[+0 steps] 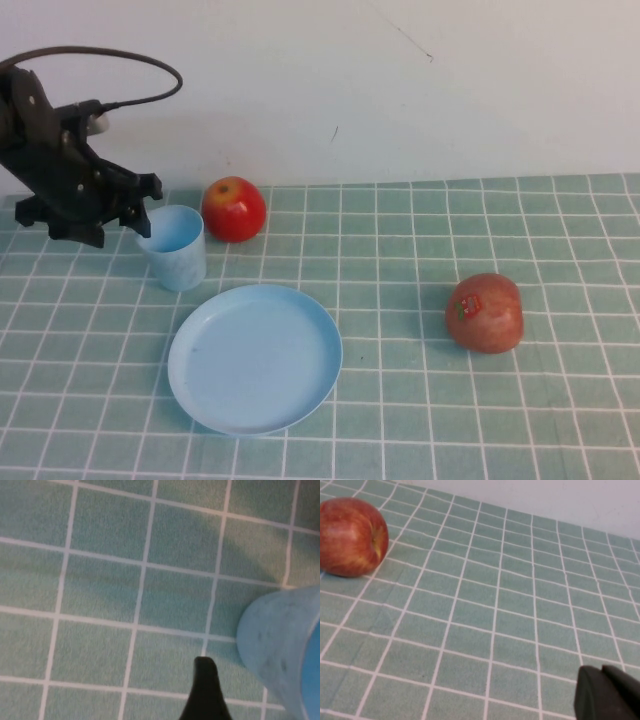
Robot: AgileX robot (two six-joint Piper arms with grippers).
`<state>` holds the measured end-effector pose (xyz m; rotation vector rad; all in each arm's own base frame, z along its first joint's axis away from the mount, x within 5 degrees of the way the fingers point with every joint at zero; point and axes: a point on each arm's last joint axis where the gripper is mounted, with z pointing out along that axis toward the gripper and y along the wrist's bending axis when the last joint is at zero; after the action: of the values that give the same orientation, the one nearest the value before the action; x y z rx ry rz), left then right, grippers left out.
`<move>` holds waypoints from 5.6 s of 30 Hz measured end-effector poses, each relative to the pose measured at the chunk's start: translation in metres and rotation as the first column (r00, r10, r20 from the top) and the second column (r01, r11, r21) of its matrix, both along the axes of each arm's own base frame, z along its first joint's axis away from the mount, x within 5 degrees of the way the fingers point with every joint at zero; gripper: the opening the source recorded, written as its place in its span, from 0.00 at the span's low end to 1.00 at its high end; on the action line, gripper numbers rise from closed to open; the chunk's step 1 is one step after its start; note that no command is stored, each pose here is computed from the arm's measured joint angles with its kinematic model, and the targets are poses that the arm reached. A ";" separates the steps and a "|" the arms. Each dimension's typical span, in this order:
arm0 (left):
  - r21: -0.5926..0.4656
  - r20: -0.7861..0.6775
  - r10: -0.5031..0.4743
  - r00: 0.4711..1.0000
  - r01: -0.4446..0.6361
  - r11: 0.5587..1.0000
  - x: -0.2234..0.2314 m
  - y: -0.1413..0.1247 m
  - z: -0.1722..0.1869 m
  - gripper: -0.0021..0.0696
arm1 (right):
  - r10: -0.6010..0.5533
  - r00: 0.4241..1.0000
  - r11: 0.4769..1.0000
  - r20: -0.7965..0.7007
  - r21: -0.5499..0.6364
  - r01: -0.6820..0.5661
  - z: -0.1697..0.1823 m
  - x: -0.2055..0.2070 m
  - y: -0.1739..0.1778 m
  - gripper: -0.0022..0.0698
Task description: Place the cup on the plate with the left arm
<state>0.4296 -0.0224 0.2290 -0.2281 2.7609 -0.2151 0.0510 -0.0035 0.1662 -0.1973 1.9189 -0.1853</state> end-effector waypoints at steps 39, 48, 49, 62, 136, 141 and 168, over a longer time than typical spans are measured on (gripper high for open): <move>0.066 0.053 -0.589 0.806 0.586 0.808 -0.029 -0.082 0.103 0.06 | 0.000 1.000 1.000 0.000 0.000 0.000 0.000 0.000 0.000 0.03; 0.048 -0.154 -0.581 0.799 0.593 0.804 -0.048 -0.099 0.041 0.05 | 0.000 1.000 1.000 0.000 0.000 0.000 0.000 0.000 0.000 0.03; 0.046 -0.167 -0.576 0.800 0.590 0.806 -0.050 -0.099 0.032 0.05 | 0.000 1.000 1.000 0.000 0.000 0.000 0.000 0.000 0.000 0.03; -0.027 -0.096 -0.502 0.859 0.502 0.864 -0.057 -0.103 -0.019 0.14 | 0.000 1.000 1.000 0.000 0.000 0.000 0.000 0.000 0.000 0.03; -0.003 0.864 0.062 0.500 -0.119 0.993 -0.361 0.022 -0.018 0.03 | 0.000 1.000 1.000 0.000 0.000 0.000 0.000 0.000 0.000 0.03; 0.007 0.844 0.066 0.533 -0.133 0.991 -0.373 0.022 -0.046 0.03 | 0.000 1.000 1.000 0.000 0.000 0.000 0.000 0.000 0.000 0.03; 0.026 0.775 0.049 0.630 -0.109 0.994 -0.377 0.020 -0.057 0.03 | 0.000 1.000 1.000 0.000 0.000 0.000 0.000 0.000 0.000 0.03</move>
<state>0.0522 -0.0029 0.1718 -0.1785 1.8727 -0.1423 0.0510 -0.0035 0.1662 -0.1976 1.9189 -0.1850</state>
